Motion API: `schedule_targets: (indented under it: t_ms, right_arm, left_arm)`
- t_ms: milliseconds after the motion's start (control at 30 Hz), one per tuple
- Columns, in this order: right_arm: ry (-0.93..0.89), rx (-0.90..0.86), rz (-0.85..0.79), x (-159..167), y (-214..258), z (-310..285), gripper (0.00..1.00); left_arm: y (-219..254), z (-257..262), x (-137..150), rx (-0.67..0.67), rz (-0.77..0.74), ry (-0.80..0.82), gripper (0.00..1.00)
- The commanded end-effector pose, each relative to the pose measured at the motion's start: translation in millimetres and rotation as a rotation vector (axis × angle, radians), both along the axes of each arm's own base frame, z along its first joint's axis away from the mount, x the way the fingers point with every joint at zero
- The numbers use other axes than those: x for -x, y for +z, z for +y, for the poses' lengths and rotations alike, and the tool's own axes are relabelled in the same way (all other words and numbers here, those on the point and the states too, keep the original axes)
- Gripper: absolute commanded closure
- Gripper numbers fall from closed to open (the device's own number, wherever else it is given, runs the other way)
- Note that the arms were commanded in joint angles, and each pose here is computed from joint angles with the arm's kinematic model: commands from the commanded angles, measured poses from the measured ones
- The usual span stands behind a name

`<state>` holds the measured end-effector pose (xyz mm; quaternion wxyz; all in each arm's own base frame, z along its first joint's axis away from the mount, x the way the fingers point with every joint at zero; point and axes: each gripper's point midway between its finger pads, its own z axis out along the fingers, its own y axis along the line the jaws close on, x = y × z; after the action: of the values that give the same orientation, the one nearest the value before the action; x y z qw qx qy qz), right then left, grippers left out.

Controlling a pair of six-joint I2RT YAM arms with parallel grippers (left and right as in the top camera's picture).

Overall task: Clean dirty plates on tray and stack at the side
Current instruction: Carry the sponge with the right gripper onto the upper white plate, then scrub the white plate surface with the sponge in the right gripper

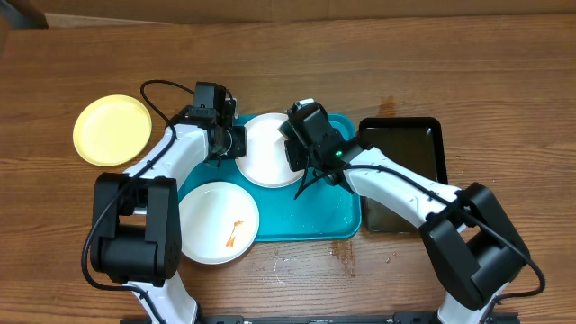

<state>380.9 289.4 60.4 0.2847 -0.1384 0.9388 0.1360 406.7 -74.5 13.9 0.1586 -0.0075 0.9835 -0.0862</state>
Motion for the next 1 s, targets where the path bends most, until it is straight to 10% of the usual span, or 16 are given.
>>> schedule_targets:
  t_ms: [0, 233, 533, 633, 967]
  right_arm:
    - [-0.016, 0.011, -0.024, -11, 2, 1, 0.38]
    - [-0.014, 0.001, -0.041, -19, -9, 6, 0.34]
    - [-0.024, 0.045, -0.007, -19, -38, 2, 0.64]
    - [-0.034, 0.077, 0.011, -17, -53, -3, 0.96]
    - [-0.153, -0.040, 0.220, 9, -83, 4, 0.96]
  left_arm:
    - [-1, 3, 0, -0.020, -0.001, 0.018, 0.96]
    - [-2, 3, 2, -0.021, 0.008, 0.018, 0.96]
    - [-2, 4, 3, -0.022, 0.011, 0.018, 0.96]
    - [-2, 4, 3, -0.022, 0.011, 0.018, 0.96]
    - [-2, 5, 3, -0.028, 0.009, 0.020, 0.96]
